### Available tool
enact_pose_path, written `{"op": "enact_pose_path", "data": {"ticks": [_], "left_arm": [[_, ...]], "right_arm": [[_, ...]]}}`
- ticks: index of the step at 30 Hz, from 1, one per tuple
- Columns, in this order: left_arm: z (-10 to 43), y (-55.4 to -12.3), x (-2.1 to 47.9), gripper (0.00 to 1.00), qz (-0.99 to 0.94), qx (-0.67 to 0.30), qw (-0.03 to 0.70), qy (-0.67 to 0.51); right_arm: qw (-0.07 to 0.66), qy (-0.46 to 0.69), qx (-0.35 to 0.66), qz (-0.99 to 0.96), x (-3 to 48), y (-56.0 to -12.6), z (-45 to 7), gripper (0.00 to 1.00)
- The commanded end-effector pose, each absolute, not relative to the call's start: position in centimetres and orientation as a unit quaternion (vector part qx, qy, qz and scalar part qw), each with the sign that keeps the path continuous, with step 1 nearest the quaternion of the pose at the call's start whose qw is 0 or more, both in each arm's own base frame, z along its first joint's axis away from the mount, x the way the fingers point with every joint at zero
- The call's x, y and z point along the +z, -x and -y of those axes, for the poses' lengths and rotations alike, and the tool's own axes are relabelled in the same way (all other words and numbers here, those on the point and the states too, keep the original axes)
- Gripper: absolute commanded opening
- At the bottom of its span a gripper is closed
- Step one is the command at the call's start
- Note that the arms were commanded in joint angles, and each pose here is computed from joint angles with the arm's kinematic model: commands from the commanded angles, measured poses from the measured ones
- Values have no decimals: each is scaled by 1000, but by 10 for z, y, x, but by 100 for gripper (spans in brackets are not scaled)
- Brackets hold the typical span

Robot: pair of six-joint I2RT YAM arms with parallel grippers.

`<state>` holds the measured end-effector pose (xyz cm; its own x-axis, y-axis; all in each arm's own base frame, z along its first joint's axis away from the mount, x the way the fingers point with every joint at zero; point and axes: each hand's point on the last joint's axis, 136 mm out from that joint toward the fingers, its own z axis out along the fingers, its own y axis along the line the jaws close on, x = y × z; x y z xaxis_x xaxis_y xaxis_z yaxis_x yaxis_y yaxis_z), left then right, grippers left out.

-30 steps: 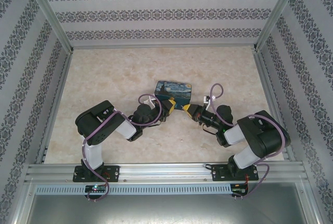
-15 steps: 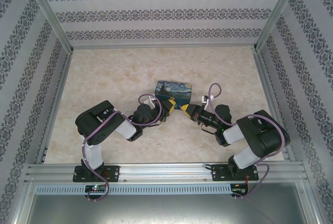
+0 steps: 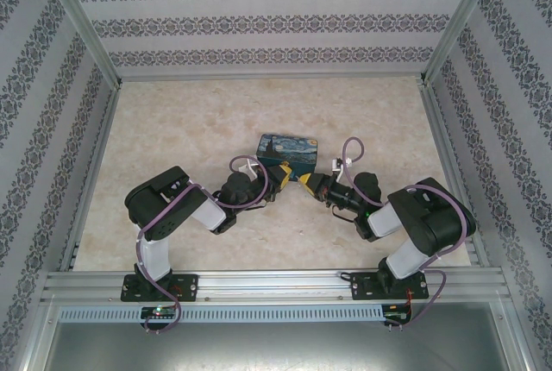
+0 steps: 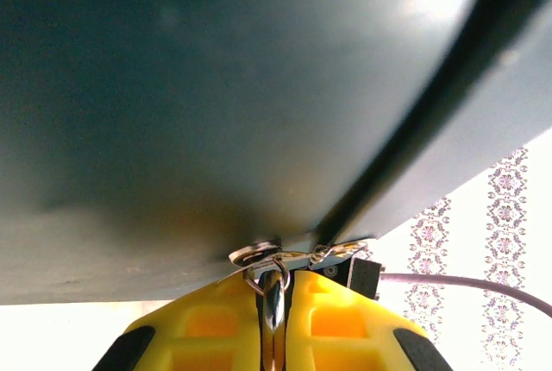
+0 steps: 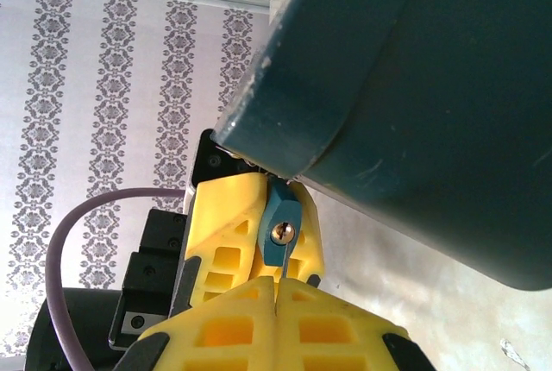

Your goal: Unlock a padlock with a key

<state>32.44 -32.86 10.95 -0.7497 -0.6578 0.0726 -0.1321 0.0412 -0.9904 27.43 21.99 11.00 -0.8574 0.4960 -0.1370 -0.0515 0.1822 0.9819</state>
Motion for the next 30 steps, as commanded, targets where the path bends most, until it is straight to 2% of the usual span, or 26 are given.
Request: {"op": "enact_pose_path", "data": {"ticks": [1, 30], "left_arm": [[337, -326, 139, 0, -668, -661, 219, 262], [349, -318, 147, 0, -668, -676, 198, 239]], "right_arm": [[240, -132, 631, -726, 122, -279, -226, 0], [239, -135, 628, -728, 116, -295, -221, 0]]}}
